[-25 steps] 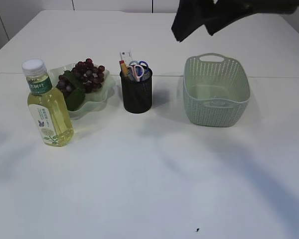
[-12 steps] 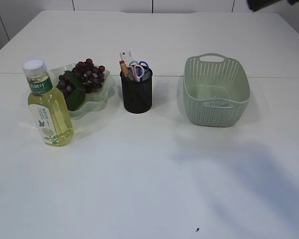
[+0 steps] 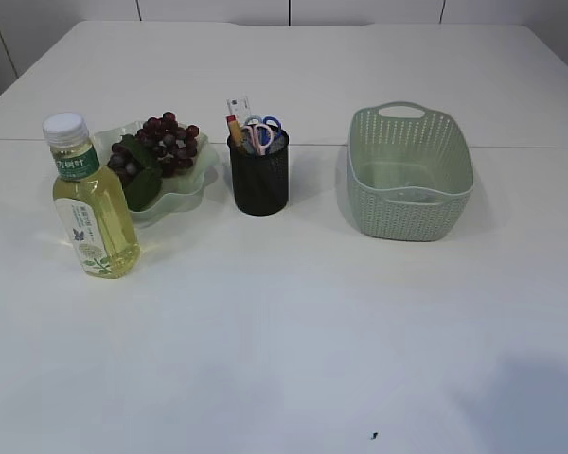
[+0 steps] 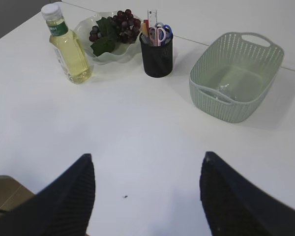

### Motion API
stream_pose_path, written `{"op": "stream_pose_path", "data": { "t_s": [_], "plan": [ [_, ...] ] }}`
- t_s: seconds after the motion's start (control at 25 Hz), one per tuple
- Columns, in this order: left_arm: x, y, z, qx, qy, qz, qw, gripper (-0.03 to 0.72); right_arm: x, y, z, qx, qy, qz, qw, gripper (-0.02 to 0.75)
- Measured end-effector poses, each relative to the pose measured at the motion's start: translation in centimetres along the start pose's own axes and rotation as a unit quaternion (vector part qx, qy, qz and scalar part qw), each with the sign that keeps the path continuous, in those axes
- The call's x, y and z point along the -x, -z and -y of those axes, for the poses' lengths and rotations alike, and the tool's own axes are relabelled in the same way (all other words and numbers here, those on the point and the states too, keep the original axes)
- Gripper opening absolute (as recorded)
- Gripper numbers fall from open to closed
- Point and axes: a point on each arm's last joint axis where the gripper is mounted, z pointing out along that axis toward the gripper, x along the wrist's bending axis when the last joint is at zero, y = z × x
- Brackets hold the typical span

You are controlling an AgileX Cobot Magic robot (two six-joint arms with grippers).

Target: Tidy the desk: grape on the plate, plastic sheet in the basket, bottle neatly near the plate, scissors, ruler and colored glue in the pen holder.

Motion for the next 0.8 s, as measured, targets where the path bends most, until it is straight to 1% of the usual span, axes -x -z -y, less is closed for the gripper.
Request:
{"op": "stream_pose_path", "data": {
  "t_s": [0.24,0.36,0.48,0.6,0.8],
  "plan": [
    [0.4,0.5,3.7,-0.011,0.004,0.011,1.000,0.484,-0.2,2.6,6.9,0.012,0.003,-0.003,1.000,0.522],
    [0.6,0.3,5.3,-0.017,0.013,0.023,1.000,0.484,-0.2,3.6,9.6,0.038,0.016,-0.004,0.999,0.522],
    [0.6,-0.1,7.1,-0.025,0.015,0.025,0.999,0.484,-0.2,3.6,12.0,0.057,0.044,-0.003,0.997,0.522],
    [0.6,-0.2,8.8,-0.028,0.011,0.026,0.999,0.484,-0.1,2.7,13.2,0.040,0.062,-0.003,0.997,0.522],
    [0.6,0.4,11.0,-0.015,-0.001,0.016,1.000,0.484,-0.2,1.5,13.9,0.018,0.084,-0.008,0.996,0.522]
  ]
}}
